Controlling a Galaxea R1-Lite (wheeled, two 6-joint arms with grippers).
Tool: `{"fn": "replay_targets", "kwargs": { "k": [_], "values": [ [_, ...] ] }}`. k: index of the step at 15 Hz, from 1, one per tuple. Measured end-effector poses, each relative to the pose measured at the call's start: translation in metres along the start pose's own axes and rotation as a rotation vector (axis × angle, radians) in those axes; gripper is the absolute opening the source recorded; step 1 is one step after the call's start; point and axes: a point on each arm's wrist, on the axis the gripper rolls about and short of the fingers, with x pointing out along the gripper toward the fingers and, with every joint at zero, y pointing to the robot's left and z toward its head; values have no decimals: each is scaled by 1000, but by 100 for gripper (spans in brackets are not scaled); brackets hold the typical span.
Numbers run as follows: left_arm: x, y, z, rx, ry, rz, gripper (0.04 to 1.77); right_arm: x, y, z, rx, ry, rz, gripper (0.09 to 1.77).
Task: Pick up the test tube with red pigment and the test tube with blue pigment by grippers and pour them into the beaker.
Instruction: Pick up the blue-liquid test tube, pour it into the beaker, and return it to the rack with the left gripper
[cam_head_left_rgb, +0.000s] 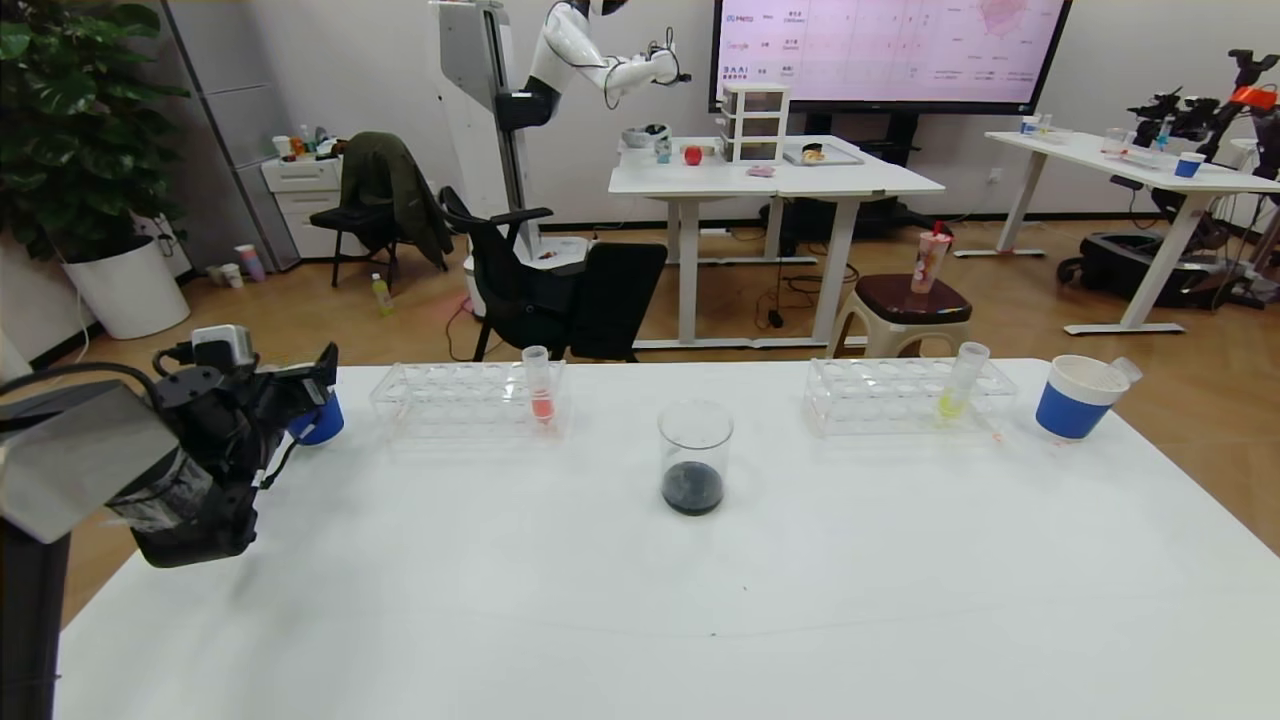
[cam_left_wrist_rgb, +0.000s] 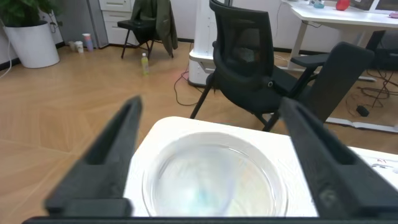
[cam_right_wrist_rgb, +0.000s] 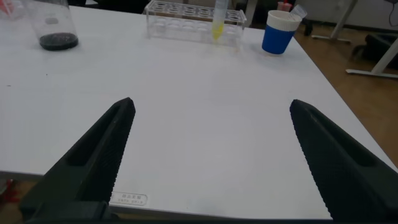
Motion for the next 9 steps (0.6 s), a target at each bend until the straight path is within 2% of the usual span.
{"fn": "replay_targets", "kwargs": {
  "k": [1,5,7,9],
  "values": [
    [0,0,1,2,-3,0,174,0,0,0,0,0,0,174],
    [3,-4,17,1,-54,-11,175,0,0,0,0,0,0,174],
    [3,-20,35,-5,-78,-57,175,0,0,0,0,0,0,174],
    [0,-49,51,-17,-82,-122,175,0,0,0,0,0,0,174]
  ]
}}
